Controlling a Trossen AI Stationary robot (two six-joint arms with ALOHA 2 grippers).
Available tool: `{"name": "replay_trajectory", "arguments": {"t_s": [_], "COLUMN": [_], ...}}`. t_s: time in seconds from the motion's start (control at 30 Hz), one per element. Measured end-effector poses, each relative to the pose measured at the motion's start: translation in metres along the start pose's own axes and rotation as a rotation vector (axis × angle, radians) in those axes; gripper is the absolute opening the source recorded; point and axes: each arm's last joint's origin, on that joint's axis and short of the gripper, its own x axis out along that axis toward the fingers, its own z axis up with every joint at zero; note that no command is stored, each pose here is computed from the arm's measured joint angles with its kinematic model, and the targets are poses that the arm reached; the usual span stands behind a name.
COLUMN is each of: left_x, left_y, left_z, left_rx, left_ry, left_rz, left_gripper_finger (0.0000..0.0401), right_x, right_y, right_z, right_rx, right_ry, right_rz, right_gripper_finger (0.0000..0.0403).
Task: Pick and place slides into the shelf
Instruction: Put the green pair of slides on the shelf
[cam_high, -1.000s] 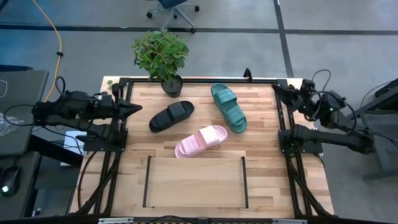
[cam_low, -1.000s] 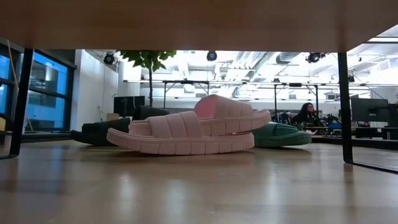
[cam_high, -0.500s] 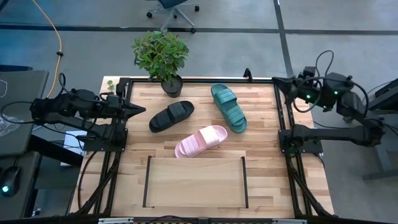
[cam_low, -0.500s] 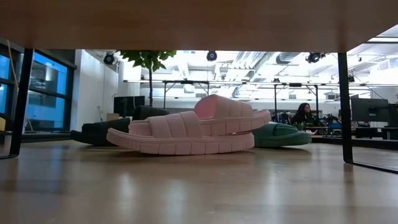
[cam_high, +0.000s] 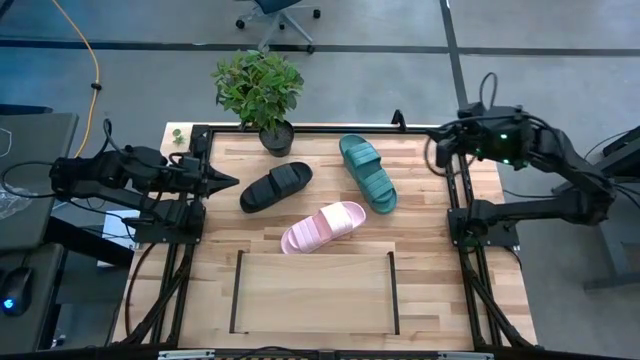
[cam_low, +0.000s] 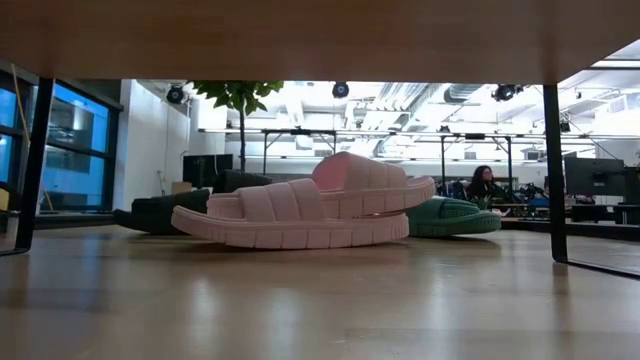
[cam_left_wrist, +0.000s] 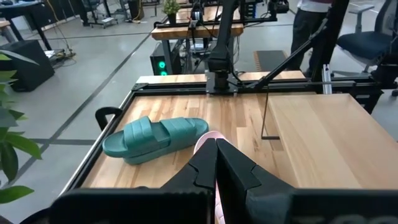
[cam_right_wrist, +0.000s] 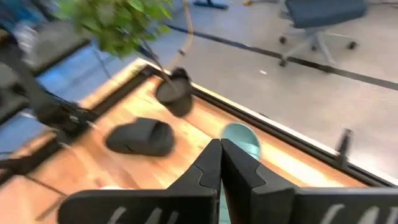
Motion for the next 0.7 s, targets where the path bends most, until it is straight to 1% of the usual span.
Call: {"name": "replay_trajectory", "arguments": {"t_s": [0.1, 0.3, 0.7], "left_x": [0.0, 0.0, 0.0], "left_y": [0.0, 0.0, 0.0], "left_z": [0.0, 0.0, 0.0], "left_rx": [0.0, -0.002, -0.02], "left_ry": [-0.001, -0.002, -0.002], "left_rz": [-0.001, -0.018, -0.019], "left_gripper_finger": [0.0001, 0.0001, 0.0001], "right_x": [0.007, 0.029, 0.078], "right_y": [0.002, -0.002, -0.017], "right_z": [0.002, 0.008, 0.014], "right_rx": [-0.016, 0.003, -0.078], "right_ry": [0.035, 0.11, 0.265], "right_rz": [-0.032, -0.057, -0.062], "right_gripper_finger": [0.0, 0.0, 0.0]}}
